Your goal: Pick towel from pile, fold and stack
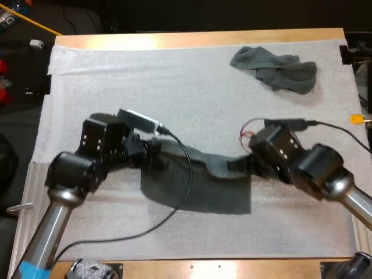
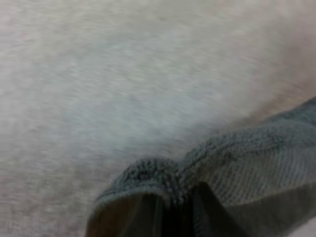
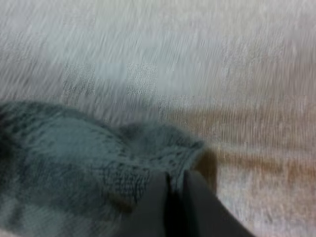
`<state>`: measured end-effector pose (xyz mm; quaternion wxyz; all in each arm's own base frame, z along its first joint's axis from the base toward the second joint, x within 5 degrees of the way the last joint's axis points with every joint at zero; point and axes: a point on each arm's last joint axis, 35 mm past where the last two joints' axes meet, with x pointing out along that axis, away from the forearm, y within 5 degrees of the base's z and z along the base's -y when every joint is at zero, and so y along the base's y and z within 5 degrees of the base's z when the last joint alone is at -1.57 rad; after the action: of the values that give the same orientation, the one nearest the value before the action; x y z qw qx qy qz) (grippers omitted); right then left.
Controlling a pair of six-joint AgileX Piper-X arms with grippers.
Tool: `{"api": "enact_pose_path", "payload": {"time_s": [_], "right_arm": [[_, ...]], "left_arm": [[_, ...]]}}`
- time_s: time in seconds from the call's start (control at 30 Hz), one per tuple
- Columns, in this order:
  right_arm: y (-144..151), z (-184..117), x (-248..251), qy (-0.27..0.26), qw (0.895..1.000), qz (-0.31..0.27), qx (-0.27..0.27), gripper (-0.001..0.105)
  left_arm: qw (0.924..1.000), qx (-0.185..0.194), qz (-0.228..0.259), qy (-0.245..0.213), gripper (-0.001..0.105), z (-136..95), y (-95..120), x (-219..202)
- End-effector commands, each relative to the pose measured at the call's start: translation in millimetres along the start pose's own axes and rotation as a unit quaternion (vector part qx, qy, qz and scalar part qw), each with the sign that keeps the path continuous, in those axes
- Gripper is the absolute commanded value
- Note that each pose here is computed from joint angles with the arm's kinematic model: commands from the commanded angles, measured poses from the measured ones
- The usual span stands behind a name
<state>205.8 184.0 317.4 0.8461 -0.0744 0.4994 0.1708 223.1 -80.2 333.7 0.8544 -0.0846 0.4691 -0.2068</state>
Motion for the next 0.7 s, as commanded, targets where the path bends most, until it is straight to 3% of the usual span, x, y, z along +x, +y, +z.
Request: {"api": "enact_pose_path", "payload": {"time_s": [0.0, 0.37, 0.67], "right_arm": [[-4, 9, 9, -0.006, 1.000, 0.014, 0.007, 0.000], [-27, 34, 88, 0.011, 0.998, 0.005, 0.068, 0.000], [-42, 48, 128, -0.025, 0.993, -0.007, 0.115, 0.000]], "left_arm": [[0.9999, -0.001, 0.010, -0.009, 0.000, 7, 7, 8], [0.9994, -0.023, 0.018, -0.018, 0.000, 34, 44, 72], [0.9993, -0.031, 0.022, 0.000, 0.000, 38, 63, 128]]}}
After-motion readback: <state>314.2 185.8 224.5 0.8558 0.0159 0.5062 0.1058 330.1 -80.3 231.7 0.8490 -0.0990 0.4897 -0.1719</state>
